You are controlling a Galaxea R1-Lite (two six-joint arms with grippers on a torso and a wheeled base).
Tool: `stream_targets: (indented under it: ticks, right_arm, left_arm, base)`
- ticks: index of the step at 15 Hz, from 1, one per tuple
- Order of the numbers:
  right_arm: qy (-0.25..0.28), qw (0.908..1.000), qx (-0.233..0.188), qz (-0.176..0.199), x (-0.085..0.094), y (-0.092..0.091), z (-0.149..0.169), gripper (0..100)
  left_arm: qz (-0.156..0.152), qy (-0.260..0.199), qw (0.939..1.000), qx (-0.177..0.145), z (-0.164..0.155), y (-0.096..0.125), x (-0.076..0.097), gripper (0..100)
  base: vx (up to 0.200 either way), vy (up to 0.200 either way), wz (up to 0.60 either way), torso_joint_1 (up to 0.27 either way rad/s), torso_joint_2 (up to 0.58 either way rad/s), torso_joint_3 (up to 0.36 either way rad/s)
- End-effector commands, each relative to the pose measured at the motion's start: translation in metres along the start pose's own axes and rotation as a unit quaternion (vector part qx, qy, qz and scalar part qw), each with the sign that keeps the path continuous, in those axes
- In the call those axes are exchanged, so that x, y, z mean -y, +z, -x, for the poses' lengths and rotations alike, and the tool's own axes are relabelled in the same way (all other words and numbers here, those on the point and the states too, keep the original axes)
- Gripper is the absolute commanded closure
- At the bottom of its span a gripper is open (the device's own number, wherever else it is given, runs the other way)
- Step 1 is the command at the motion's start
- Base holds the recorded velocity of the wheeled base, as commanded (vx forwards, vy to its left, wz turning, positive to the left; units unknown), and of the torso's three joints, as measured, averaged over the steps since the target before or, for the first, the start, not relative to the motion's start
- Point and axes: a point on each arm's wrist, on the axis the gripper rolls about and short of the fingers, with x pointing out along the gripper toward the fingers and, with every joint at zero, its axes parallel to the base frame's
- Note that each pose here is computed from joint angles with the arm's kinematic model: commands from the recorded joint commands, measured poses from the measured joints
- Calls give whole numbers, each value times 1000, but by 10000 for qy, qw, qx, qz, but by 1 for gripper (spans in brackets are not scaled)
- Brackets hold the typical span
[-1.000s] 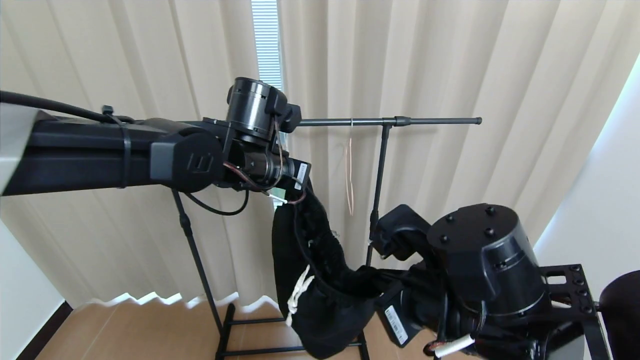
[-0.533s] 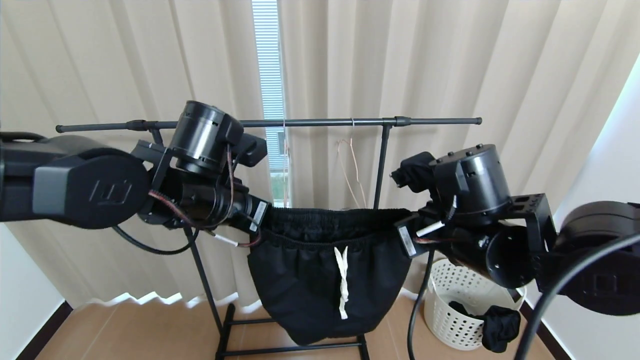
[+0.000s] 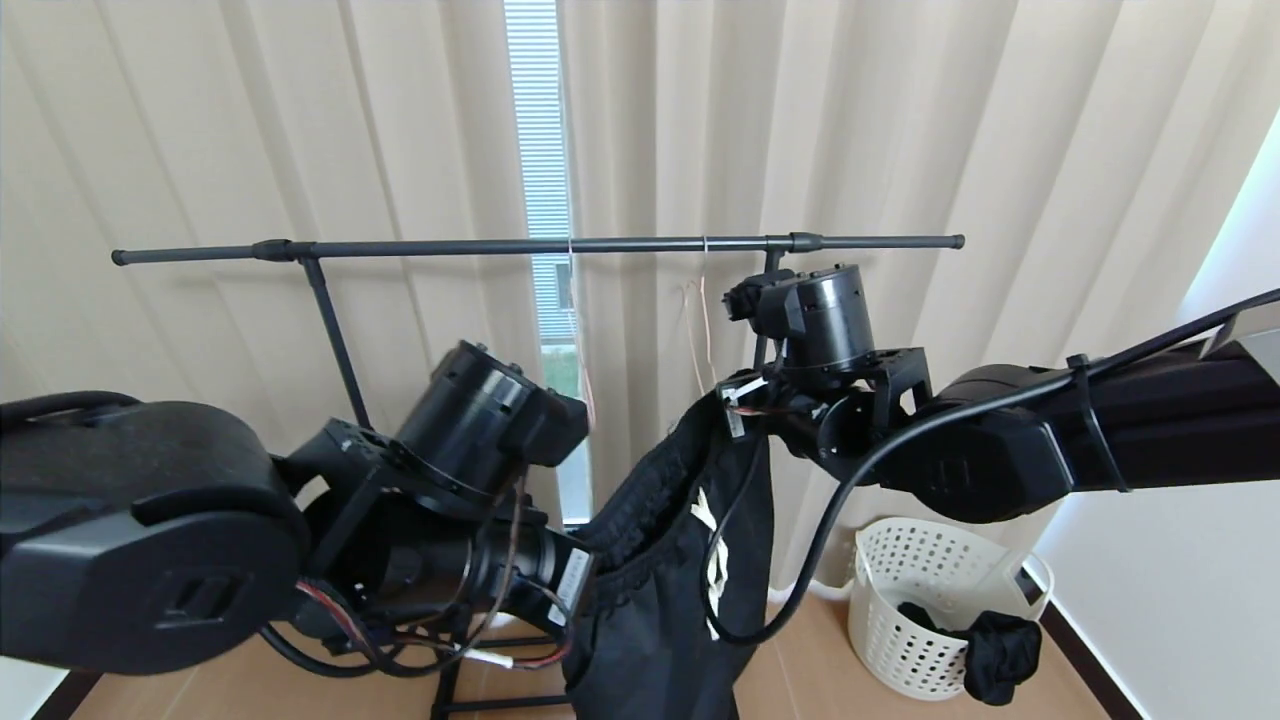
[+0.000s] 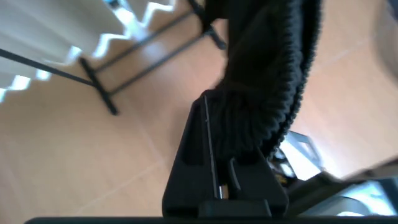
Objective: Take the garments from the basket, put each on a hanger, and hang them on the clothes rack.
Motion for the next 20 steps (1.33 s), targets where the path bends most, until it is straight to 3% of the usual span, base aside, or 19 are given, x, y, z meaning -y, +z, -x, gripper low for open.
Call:
stream_targets:
  ticks: [1, 4, 8, 11, 12, 14, 16, 18, 20]
  right_arm:
    - [88, 9998, -35, -170, -15, -6, -10, 100]
    - [308, 9980, 8, -549, -25, -3, -5, 100]
    - [310, 9975, 12, -638, -22, 0, -1, 100]
    - [178, 9975, 40, -679, -13, 3, -2, 100]
    - [16, 9974, 89, -719, -2, 7, 6, 100]
    - [-123, 9986, 313, -396, 24, 21, 35, 100]
    - [-371, 9982, 410, -243, 38, 28, 41, 100]
    - [-634, 9975, 259, -183, 39, 12, 38, 100]
    - [-701, 9972, 214, -126, 33, 3, 25, 100]
  left_arm:
    - [19, -227, 9994, -257, -17, -6, 30, 100]
    - [290, -283, 9988, -281, -29, 1, 41, 100]
    - [486, -241, 9982, -272, -39, 8, 42, 100]
    - [690, -73, 9973, -233, -39, 12, 27, 100]
    - [791, 26, 9967, -197, -39, 14, 17, 100]
    - [1027, 201, 9945, -80, -44, 23, -2, 100]
    - [1174, 346, 9924, 157, -55, 34, -21, 100]
    - [1118, 453, 9920, 366, -62, 42, -36, 100]
    - [1012, 472, 9925, 503, -62, 46, -40, 100]
  base:
    - [0, 0, 0, 0, 0, 0]
    - [0, 0, 0, 0, 0, 0]
    - [0, 0, 0, 0, 0, 0]
    - [0, 0, 0, 0, 0, 0]
    - [0, 0, 0, 0, 0, 0]
    - [0, 0, 0, 0, 0, 0]
    - [0, 0, 0, 0, 0, 0]
    - [0, 0, 0, 0, 0, 0]
    - [0, 0, 0, 0, 0, 0]
